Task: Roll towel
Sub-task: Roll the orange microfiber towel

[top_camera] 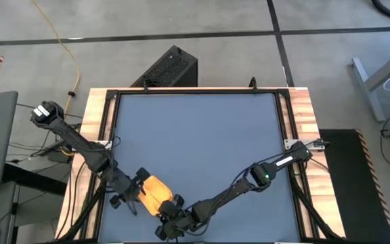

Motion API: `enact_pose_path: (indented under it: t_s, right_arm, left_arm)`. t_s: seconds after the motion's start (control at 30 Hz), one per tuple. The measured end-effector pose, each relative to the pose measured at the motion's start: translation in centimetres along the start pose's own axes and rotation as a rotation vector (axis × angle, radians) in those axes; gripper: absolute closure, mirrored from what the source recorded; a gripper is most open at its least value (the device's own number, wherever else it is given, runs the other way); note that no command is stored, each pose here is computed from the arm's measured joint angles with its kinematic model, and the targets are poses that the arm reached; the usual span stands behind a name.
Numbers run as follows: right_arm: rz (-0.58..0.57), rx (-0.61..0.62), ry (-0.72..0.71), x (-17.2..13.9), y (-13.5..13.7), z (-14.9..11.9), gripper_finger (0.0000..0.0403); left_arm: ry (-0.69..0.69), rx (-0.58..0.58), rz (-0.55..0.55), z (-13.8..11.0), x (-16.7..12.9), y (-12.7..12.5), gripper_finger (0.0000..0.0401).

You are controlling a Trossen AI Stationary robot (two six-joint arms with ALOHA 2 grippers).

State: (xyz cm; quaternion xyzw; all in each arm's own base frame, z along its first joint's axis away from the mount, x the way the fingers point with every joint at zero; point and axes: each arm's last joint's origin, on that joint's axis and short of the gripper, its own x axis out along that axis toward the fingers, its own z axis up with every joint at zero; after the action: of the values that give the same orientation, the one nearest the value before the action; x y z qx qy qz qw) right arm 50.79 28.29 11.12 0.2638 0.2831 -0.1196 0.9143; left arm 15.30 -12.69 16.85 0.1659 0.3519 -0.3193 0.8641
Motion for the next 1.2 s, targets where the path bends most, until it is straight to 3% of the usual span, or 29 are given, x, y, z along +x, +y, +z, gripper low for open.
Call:
enact_pose_path:
  t_s: [0.3,0.5,0.73,0.93,1.03,1.2]
  right_arm:
    - [0.008,0.025,0.003,0.2,-0.2,0.4,0.0361]
    - [0.027,0.075,-0.004,0.3,-0.1,0.5,0.0361]
    - [0.032,0.171,-0.004,0.0,0.1,0.8,0.0359]
    - [0.050,0.295,0.003,0.0,0.2,1.0,0.0338]
    - [0.069,0.292,0.041,0.1,0.1,1.2,0.0317]
    - [0.020,0.272,0.083,-0.5,-0.1,1.2,0.0283]
  left_arm:
    - [-0.060,0.121,0.081,1.6,-0.2,-1.7,0.0242]
    - [0.003,0.114,0.106,0.3,0.9,-1.9,0.0242]
    - [0.135,0.018,0.146,-1.4,3.2,-2.0,0.0276]
    - [0.215,-0.097,0.151,-2.3,4.6,-1.1,0.0351]
    - [0.221,-0.172,0.124,-2.3,4.9,-0.5,0.0388]
    - [0.216,-0.254,0.050,-2.3,4.5,0.8,0.0394]
